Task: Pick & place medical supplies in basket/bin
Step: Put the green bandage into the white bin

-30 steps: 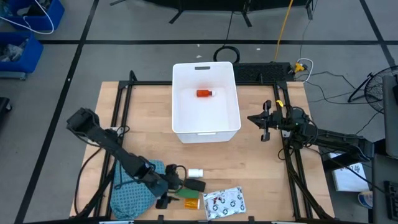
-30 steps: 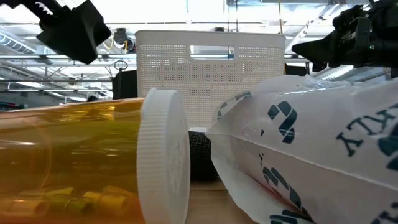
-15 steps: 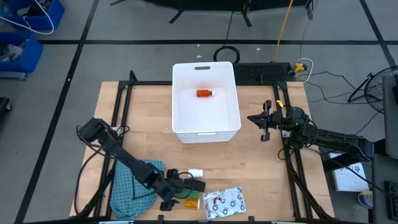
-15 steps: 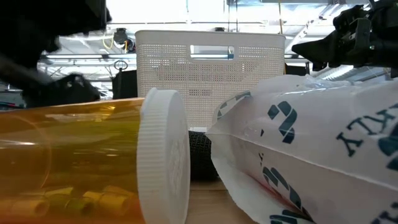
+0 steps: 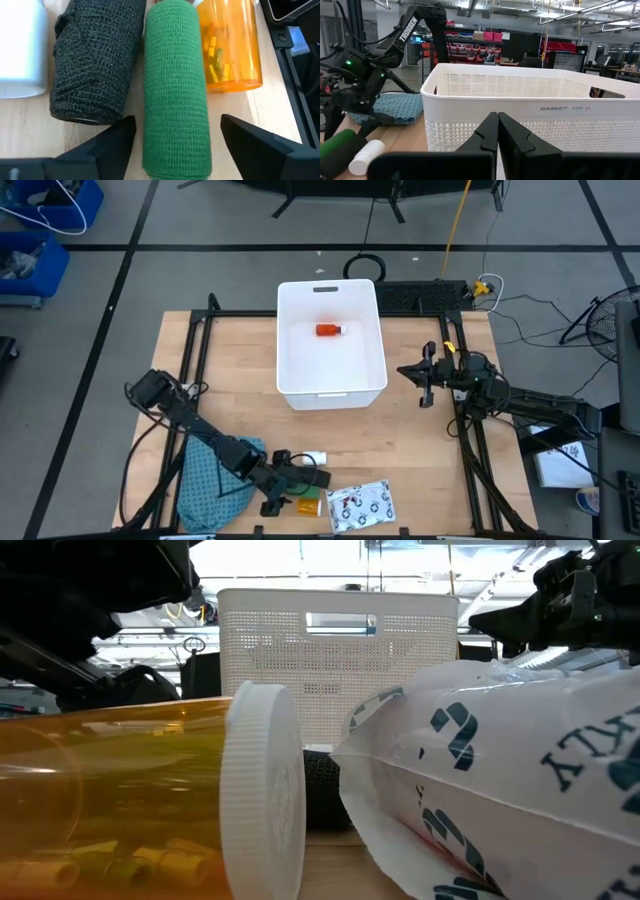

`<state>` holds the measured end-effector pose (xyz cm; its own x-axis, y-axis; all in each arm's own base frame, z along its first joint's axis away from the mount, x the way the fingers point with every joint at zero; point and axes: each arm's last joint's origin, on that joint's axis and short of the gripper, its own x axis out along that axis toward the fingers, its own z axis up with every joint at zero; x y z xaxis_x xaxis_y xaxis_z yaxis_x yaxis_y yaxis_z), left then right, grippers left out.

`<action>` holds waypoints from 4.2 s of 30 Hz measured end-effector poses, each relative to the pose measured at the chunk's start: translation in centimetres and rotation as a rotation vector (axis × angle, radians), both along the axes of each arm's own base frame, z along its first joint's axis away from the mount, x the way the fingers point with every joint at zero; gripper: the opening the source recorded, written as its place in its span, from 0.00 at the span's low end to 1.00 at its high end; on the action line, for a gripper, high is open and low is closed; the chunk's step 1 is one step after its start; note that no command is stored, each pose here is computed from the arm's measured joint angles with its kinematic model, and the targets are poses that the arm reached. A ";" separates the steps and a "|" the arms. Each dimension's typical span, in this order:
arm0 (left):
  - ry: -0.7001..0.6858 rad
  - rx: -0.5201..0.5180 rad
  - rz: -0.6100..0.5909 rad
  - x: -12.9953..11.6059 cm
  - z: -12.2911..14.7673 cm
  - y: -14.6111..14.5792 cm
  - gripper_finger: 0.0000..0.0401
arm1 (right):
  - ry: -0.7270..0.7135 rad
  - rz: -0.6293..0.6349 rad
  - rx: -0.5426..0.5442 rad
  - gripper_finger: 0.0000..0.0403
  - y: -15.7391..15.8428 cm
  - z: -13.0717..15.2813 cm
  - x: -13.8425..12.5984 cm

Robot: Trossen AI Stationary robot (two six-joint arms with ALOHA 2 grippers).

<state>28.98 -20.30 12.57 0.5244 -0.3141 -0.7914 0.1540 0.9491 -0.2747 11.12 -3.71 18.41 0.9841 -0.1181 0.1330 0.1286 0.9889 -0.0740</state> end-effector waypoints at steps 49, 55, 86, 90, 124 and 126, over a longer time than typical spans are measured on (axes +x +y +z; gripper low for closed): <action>-0.933 0.430 0.499 -21.1 15.8 19.3 0.23 | 0.033 0.003 0.041 0.00 0.0 -0.4 0.0; -1.078 0.599 0.506 -20.1 22.7 20.0 0.23 | 0.022 -0.007 -0.018 0.00 0.0 -0.2 0.0; -0.097 0.336 0.021 12.6 14.7 38.2 0.23 | -0.088 -0.040 -0.219 0.00 0.1 1.1 -0.2; -0.031 0.300 0.008 13.7 11.8 38.1 0.23 | -0.086 -0.044 -0.239 0.00 0.1 1.1 -0.2; 0.170 0.164 0.013 14.5 6.1 37.4 0.45 | -0.043 -0.043 -0.247 0.00 0.0 0.7 -0.1; 0.190 0.191 0.017 14.5 6.1 37.1 0.48 | -0.043 -0.043 -0.247 0.00 0.0 0.7 -0.1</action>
